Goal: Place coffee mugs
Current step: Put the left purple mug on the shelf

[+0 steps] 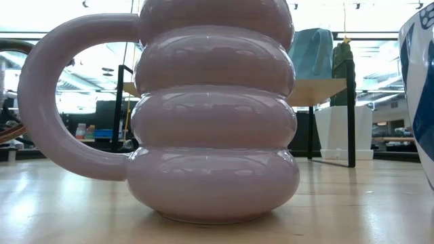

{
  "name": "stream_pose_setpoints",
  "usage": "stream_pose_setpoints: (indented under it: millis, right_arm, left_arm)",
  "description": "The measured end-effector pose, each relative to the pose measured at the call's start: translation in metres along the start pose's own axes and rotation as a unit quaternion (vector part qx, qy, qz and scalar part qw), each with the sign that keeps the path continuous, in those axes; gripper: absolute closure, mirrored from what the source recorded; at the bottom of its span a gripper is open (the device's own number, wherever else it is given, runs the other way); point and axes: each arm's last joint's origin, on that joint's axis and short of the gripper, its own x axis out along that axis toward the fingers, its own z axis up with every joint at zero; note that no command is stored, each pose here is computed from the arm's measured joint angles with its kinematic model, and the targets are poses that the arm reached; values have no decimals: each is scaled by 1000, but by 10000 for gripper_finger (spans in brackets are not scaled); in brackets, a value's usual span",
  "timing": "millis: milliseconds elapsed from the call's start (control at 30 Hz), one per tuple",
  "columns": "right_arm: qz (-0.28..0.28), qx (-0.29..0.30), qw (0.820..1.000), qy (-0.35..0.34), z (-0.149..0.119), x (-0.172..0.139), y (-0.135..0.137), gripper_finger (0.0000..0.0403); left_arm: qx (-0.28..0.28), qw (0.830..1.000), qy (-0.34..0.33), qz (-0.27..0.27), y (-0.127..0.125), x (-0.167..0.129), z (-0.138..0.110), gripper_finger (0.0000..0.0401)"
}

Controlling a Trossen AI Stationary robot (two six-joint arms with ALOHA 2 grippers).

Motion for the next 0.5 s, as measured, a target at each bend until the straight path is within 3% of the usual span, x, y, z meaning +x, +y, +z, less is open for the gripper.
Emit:
stream_pose_setpoints:
  millis: [200, 500]
  right_arm:
    - [0, 0, 1000, 0, 0, 0, 0, 370]
    - [-1, 9, 1000, 1, 0, 0, -1, 370]
  left_arm:
    - [6, 999, -28, -24, 10, -43, 30, 346]
    - [64, 994, -81, -41, 11, -107, 112, 346]
